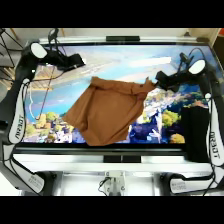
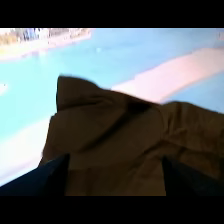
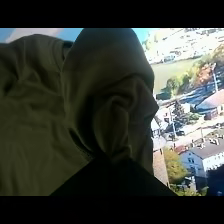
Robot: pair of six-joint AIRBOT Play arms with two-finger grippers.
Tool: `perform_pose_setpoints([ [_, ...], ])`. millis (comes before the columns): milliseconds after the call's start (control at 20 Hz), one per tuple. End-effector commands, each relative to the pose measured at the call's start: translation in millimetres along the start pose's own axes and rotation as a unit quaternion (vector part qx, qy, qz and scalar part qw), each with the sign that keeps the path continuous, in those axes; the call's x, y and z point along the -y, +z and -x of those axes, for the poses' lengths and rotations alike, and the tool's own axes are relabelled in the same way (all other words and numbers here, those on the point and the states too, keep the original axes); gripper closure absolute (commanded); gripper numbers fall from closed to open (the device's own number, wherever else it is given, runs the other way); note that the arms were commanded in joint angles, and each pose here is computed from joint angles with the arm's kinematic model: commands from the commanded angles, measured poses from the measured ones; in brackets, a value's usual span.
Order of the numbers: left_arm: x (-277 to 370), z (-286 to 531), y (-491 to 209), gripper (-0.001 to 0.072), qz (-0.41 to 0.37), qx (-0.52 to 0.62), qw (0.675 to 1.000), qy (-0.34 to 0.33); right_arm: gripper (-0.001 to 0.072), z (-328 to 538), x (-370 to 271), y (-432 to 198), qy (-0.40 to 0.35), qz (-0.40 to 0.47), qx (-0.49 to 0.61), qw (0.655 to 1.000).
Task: Fold the shirts.
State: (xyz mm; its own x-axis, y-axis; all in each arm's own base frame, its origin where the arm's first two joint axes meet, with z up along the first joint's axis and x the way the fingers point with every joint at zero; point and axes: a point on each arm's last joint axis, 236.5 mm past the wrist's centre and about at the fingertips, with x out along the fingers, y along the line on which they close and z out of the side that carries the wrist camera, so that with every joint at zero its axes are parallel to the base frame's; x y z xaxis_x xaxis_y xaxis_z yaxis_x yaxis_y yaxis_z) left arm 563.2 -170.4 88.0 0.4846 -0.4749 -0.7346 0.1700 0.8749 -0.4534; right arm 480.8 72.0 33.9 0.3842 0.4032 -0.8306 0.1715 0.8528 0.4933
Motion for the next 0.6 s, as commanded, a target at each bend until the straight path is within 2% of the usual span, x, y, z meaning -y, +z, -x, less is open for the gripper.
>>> perform_pose_setpoints([
  [0,-20,44,-50,0.0039,0.025,-0.125,0.992,0.000,0.0630,10,2,-21,-0.009,0.037,-0.040,0.998],
  [100,-32,92,-70,0.0114,0.040,-0.161,0.986,0.010,0.0630,27,11,-34,-0.040,0.061,-0.060,0.996],
  [250,-34,123,-125,0.0113,0.046,-0.184,0.981,0.033,0.0630,43,26,-50,-0.078,0.090,-0.089,0.989],
  [400,-41,94,-250,0.0102,0.133,-0.228,0.964,0.038,0.0630,46,28,-60,-0.081,0.089,-0.111,0.986],
  [550,-30,75,-339,0.0091,0.237,-0.212,0.948,-0.016,0.0630,46,23,-64,-0.072,0.086,-0.116,0.987],
])
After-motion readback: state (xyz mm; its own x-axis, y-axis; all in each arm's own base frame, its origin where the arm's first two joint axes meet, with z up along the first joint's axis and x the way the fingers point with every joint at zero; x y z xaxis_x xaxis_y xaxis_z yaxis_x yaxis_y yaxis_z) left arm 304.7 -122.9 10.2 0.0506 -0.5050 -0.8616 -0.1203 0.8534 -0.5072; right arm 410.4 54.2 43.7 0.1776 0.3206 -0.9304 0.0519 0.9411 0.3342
